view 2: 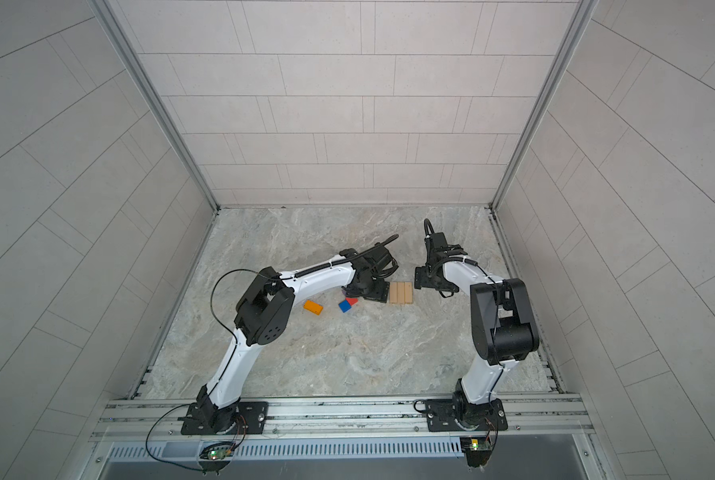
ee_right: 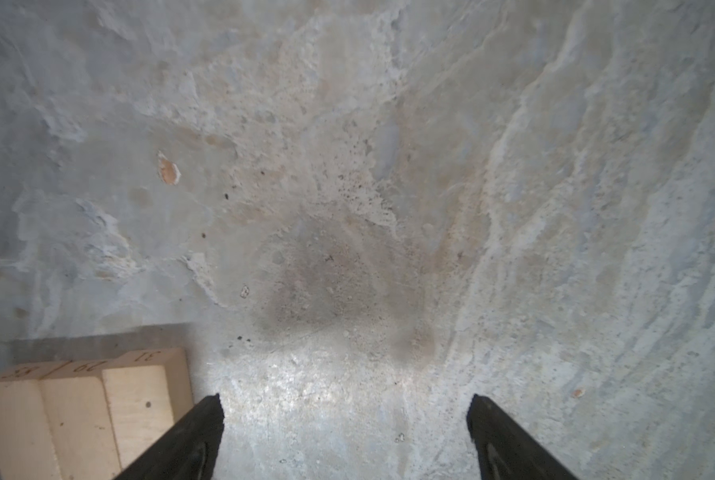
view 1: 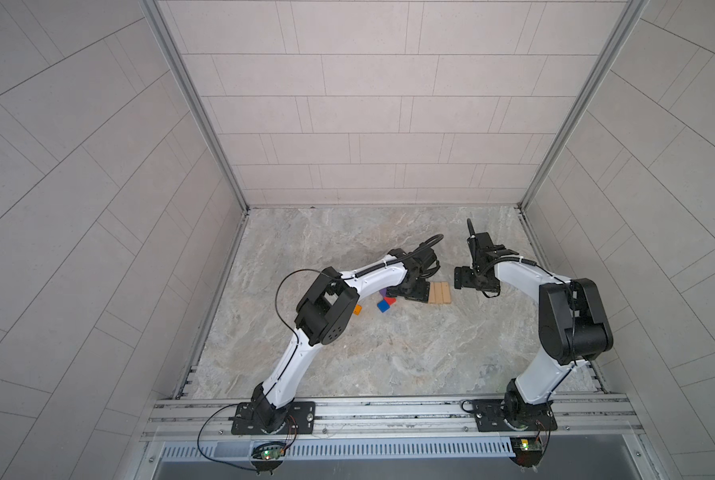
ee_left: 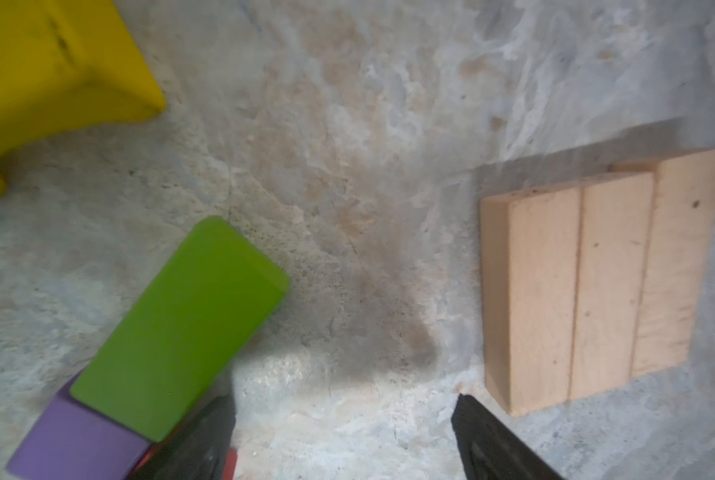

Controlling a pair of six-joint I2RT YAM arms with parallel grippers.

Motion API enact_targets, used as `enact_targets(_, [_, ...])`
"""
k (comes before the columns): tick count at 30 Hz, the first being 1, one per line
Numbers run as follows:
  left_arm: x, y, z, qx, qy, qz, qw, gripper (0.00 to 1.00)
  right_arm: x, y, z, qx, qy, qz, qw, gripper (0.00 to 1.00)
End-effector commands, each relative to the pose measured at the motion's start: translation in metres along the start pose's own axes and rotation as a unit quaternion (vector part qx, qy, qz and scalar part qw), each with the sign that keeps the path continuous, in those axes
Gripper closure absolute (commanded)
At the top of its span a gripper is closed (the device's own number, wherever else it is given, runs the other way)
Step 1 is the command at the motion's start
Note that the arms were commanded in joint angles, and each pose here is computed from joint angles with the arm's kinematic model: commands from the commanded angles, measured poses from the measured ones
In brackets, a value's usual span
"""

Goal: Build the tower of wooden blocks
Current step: 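Open the left gripper while the right gripper moves over the three wood blocks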

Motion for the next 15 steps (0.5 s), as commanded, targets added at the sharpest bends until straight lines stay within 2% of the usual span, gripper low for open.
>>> enact_targets(1, [-0.002, 0.001, 0.002, -0.003, 0.019, 0.008, 1.000, 0.11, -0.001, 0.000, 0.002, 0.019, -0.021, 0.003, 1.000, 0.07])
enact_targets(15, [-0.014, 0.005, -0.002, 0.002, 0.024, 0.014, 1.000, 0.11, -0.016, -0.005, 0.013, 0.032, -0.020, 0.023, 0.999, 0.07])
Point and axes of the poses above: each gripper's point midway between its finger pads, its own x axis back along the fingers, its own z axis along the line the jaws close on, y = z × x, the point moved 7 cm from there along x, back along the fingers, and after that the axes turned 15 degrees about -x, right-handed, at the moved point
